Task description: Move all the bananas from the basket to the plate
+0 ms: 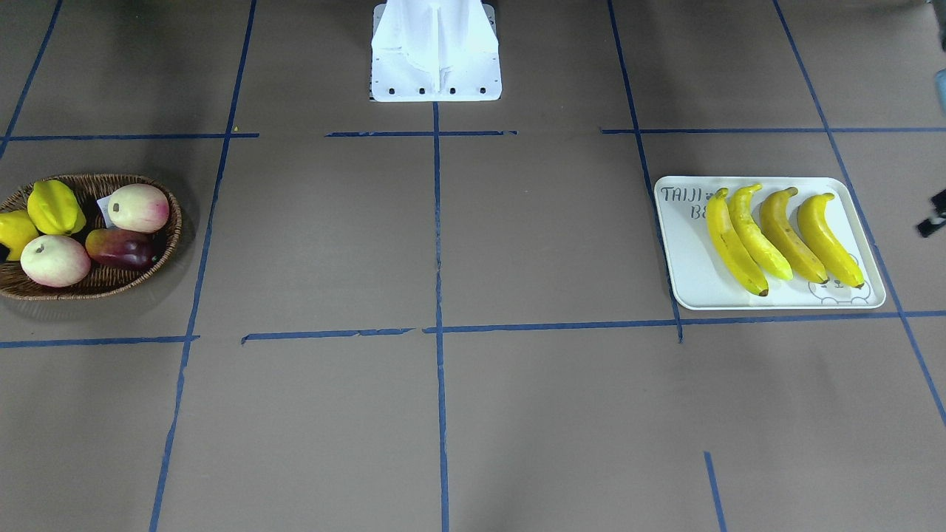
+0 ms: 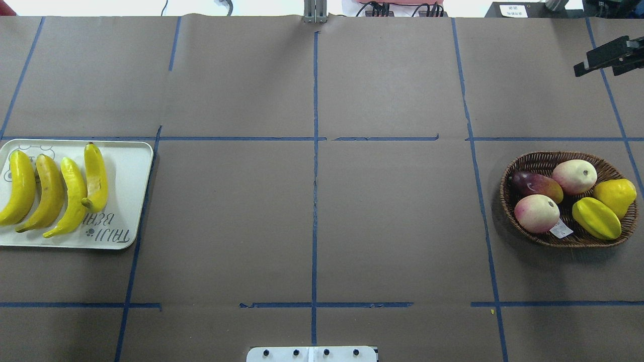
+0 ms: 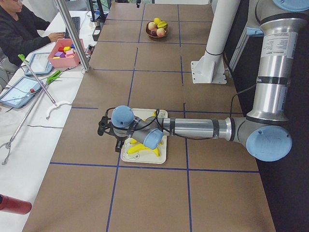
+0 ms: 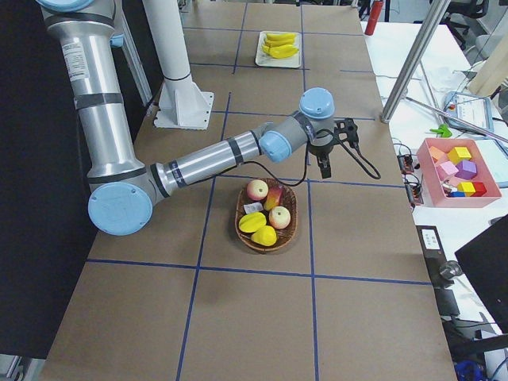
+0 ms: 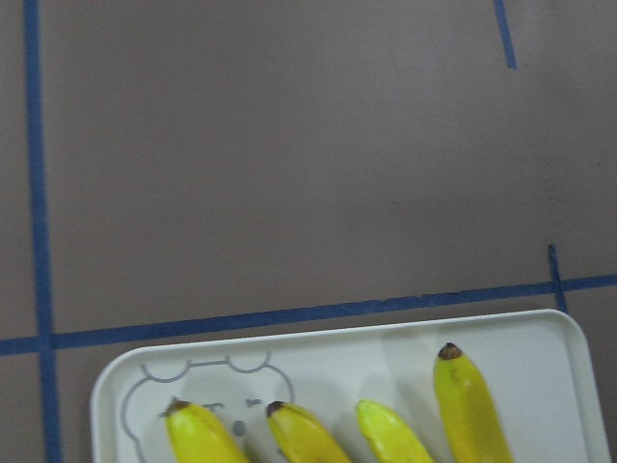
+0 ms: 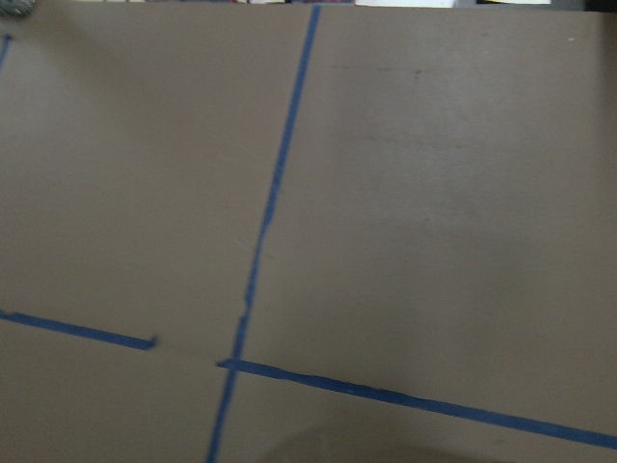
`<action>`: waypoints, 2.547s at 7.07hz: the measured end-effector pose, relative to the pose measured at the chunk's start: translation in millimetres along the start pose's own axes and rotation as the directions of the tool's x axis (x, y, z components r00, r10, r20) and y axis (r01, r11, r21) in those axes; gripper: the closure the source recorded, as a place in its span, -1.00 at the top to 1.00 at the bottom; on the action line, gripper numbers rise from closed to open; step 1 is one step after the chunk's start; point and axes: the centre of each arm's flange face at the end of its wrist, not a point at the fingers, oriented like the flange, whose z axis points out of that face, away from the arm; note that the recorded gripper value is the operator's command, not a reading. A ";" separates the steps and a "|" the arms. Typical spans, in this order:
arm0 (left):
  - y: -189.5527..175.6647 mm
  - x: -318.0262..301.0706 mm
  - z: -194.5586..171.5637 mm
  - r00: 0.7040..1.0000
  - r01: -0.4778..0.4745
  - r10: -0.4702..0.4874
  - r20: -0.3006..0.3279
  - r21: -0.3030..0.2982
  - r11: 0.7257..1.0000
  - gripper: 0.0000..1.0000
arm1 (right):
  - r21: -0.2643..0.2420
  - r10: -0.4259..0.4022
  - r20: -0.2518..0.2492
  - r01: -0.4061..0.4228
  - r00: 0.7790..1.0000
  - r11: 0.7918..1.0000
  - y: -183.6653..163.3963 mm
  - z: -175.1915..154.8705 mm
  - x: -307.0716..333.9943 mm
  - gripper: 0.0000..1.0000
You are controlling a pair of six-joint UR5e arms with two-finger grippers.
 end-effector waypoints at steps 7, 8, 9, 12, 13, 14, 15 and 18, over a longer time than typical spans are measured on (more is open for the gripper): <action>89.9 -105.4 -26.1 0.976 0.201 -0.188 0.113 -0.118 0.972 1.00 | -0.166 0.024 -0.057 -0.033 0.998 0.986 115.5 -44.4 191.1 0.99; 85.1 -92.5 -32.4 0.976 0.202 -0.191 0.107 -0.106 0.974 1.00 | -0.157 0.011 -0.065 -0.021 0.998 0.987 118.2 -40.6 197.2 0.99; 78.8 -78.7 -36.6 0.976 0.201 -0.190 0.107 -0.108 0.974 1.00 | -0.162 0.017 -0.068 -0.028 0.998 0.986 121.3 -35.1 205.1 0.99; 83.4 -61.2 -34.8 0.974 0.212 -0.198 0.109 -0.146 0.966 1.00 | -0.171 0.039 -0.060 -0.048 0.997 0.984 120.0 -29.1 212.1 0.99; 87.3 -61.8 -33.5 0.974 0.215 -0.201 0.108 -0.150 0.965 1.00 | -0.174 0.053 -0.054 -0.061 0.997 0.983 121.7 -27.6 213.2 0.99; 89.0 -62.2 -32.8 0.973 0.217 -0.202 0.108 -0.152 0.964 1.00 | -0.177 0.090 -0.041 -0.096 0.995 0.980 125.4 -25.2 214.4 0.99; 89.7 -62.4 -32.4 0.974 0.216 -0.201 0.107 -0.153 0.964 1.00 | -0.180 0.144 -0.030 -0.147 0.989 0.973 132.8 -22.3 216.2 0.99; 88.9 -61.6 -33.3 0.974 0.213 -0.198 0.109 -0.152 0.965 1.00 | -0.186 0.199 -0.049 -0.205 0.979 0.961 153.8 -21.2 219.2 0.99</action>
